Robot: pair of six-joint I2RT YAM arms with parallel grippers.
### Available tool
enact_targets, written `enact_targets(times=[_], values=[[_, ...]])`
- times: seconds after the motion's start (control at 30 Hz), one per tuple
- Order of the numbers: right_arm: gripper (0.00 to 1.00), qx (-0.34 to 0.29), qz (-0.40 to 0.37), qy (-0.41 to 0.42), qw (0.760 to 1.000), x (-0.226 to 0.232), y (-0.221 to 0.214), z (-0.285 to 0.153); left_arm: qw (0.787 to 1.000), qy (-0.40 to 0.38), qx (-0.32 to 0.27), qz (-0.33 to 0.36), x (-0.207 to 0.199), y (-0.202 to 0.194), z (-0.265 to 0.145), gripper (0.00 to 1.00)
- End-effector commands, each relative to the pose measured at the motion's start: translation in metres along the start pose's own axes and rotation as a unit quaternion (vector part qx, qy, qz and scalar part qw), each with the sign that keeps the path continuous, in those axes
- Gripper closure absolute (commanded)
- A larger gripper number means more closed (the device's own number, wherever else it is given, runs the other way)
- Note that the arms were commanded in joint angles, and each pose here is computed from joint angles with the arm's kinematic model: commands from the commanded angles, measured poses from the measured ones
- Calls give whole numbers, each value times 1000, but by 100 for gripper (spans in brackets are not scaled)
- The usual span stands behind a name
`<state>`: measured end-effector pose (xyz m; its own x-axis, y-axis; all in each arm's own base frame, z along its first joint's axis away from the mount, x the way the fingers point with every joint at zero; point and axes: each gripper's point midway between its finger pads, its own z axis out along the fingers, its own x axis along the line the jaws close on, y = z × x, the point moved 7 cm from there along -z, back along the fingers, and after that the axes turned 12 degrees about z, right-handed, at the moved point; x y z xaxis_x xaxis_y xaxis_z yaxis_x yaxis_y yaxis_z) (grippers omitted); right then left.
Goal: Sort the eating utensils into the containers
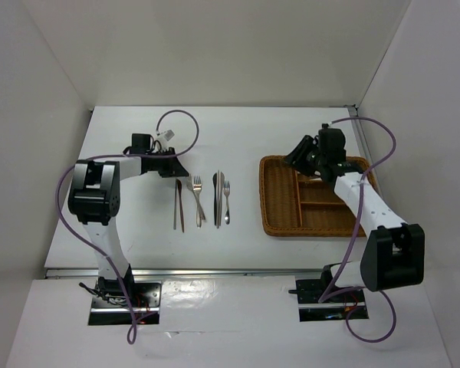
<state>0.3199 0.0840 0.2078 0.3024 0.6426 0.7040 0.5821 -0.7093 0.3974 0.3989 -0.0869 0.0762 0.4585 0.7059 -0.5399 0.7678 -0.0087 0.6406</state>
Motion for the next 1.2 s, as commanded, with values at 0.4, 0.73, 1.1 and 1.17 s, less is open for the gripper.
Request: enact_targets(times=[0.4, 0.73, 1.1, 1.17], values=[[53, 72, -185, 152, 968, 107, -75, 12, 990, -9, -96, 104, -67, 83, -67, 91], [27, 122, -247, 194, 942, 139, -127, 33, 985, -93, -102, 106, -116, 87, -61, 91], [24, 149, -279, 221, 922, 145, -152, 31, 975, -143, -100, 138, -172, 81, -44, 91], [25, 144, -294, 216, 920, 144, -155, 31, 975, -148, -94, 137, -180, 78, -40, 91]])
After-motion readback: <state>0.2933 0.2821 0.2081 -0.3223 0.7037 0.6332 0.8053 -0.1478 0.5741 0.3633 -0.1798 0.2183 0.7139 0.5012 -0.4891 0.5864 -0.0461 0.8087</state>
